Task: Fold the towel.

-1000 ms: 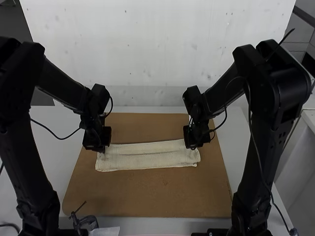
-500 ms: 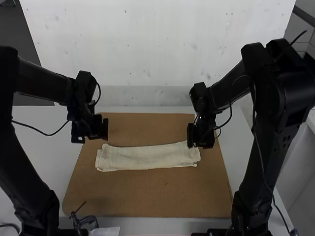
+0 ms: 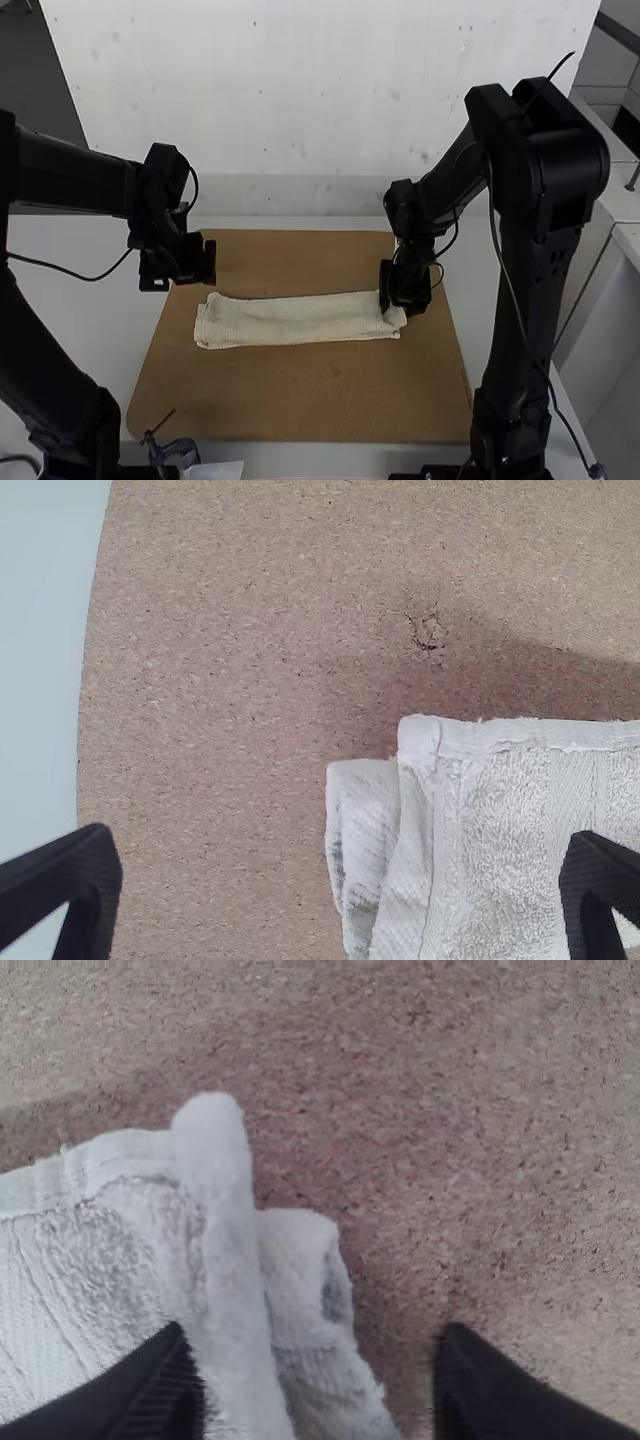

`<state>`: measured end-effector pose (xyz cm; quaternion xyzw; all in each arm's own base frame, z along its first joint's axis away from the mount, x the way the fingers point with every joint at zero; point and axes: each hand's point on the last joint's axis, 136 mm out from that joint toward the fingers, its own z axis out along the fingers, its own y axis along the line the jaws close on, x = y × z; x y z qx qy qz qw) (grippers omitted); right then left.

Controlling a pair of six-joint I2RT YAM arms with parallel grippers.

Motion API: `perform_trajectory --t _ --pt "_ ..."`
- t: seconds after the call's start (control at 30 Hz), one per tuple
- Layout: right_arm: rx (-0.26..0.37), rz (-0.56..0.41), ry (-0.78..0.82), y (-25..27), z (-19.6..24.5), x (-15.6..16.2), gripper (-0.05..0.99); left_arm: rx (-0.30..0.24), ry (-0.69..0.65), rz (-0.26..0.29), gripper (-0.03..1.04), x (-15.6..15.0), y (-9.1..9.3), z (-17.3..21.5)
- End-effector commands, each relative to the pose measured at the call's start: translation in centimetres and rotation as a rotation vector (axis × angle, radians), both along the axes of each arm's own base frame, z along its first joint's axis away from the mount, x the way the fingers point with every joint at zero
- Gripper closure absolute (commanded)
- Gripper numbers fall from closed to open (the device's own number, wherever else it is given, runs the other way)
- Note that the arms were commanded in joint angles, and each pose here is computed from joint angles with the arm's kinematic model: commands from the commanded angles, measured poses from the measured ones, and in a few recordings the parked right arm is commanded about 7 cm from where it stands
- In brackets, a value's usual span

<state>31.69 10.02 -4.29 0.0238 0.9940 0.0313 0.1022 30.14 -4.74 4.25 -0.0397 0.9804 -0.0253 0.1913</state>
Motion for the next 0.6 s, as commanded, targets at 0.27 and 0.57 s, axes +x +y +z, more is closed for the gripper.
perform_trajectory --t 0.27,0.57 --pt "0.008 -0.007 0.024 0.6 -0.9 -0.2 0.92 -0.014 -0.065 0.010 0.04 0.2 1.0 1.8" --pt "0.018 -0.085 -0.054 -3.7 2.9 1.6 0.92 -0.010 -0.037 0.011 0.04 -0.7 1.2 0.8"
